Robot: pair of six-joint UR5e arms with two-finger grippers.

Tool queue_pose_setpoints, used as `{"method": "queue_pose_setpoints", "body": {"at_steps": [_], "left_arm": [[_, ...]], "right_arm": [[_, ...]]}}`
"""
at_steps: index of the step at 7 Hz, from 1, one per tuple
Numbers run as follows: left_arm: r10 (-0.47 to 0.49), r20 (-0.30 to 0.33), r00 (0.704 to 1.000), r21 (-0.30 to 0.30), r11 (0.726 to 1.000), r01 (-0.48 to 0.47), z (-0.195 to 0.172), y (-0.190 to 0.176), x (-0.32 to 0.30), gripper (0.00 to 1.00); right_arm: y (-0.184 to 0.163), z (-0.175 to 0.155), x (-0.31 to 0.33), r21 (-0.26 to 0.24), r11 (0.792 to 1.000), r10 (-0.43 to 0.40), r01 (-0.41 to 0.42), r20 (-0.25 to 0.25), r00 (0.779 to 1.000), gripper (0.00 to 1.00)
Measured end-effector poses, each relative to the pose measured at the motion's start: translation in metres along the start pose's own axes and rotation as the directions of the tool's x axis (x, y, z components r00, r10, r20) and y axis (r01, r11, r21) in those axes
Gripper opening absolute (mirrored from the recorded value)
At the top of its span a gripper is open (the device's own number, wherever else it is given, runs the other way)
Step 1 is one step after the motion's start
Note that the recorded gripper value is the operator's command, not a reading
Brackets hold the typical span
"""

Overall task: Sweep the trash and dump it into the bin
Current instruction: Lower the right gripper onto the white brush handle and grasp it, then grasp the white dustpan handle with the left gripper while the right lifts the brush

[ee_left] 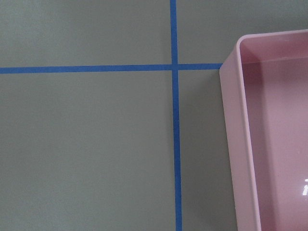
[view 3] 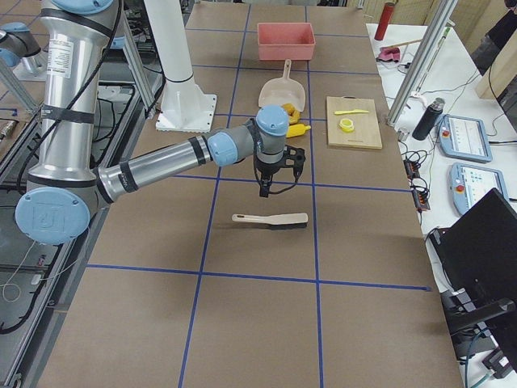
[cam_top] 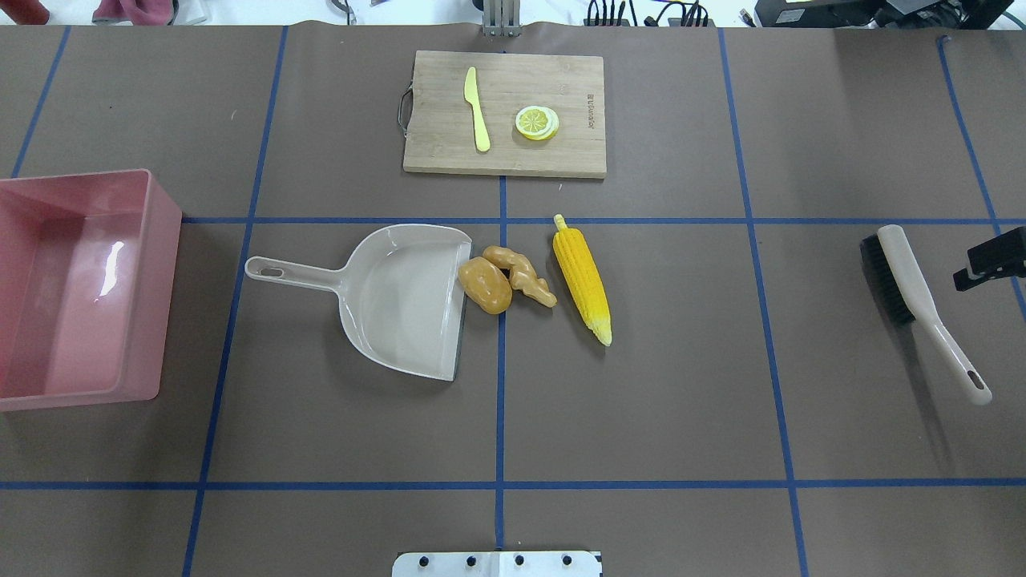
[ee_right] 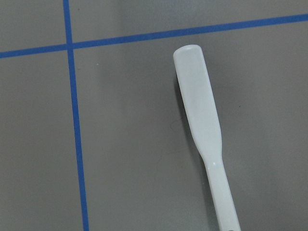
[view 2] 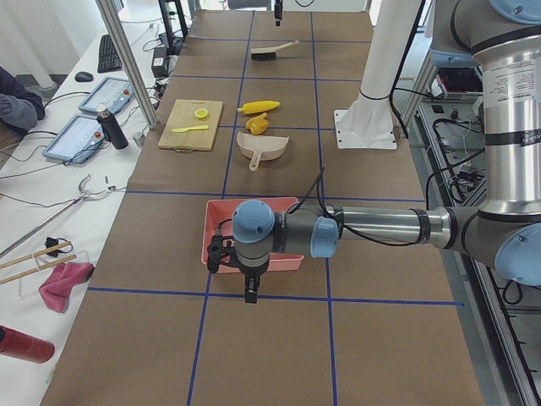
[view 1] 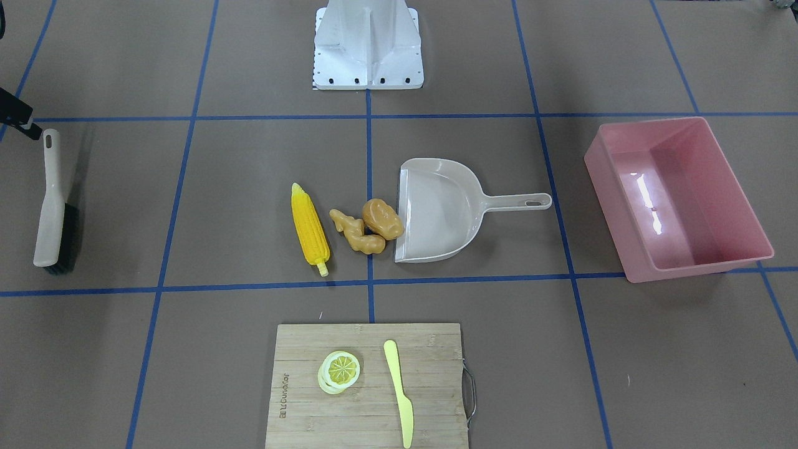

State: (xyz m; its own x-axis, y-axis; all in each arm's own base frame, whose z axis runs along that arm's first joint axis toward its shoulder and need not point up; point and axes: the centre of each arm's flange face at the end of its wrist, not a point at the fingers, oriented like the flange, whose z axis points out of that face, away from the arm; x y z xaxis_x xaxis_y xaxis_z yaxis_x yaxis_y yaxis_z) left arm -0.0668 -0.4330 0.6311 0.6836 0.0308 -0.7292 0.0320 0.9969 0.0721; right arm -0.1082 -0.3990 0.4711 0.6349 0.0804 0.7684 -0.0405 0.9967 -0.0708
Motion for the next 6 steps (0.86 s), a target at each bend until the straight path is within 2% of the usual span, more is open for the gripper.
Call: {"method": "queue_pose_setpoints", "body": {"at_steps": [1, 3, 5, 6], "left_arm": [[0.032, -0.001, 0.999, 0.017, 0.999, -0.032, -0.006, -0.011, 0.012, 0.99], [0.178, -0.005, 0.984, 0.065, 0.982, -0.177, -0.019, -0.045, 0.071, 0.99], [0.378, -0.034, 0.925, 0.077, 0.924, -0.375, -0.006, -0.083, 0.17, 0.99], [0.448, -0.048, 0.893, 0.086, 0.892, -0.443, -0.003, -0.094, 0.211, 0.99]], "right_arm": [[0.017, 0.018, -0.005, 0.016, 1.0, -0.017, 0.018, -0.004, 1.0, 1.0], [0.034, 0.062, 0.01, 0.022, 0.999, -0.026, 0.027, -0.022, 0.999, 1.0], [0.038, 0.086, 0.039, 0.024, 0.997, -0.075, 0.076, -0.062, 0.995, 1.0], [0.038, 0.092, 0.047, 0.019, 0.996, -0.088, 0.089, -0.074, 0.993, 1.0]]}}
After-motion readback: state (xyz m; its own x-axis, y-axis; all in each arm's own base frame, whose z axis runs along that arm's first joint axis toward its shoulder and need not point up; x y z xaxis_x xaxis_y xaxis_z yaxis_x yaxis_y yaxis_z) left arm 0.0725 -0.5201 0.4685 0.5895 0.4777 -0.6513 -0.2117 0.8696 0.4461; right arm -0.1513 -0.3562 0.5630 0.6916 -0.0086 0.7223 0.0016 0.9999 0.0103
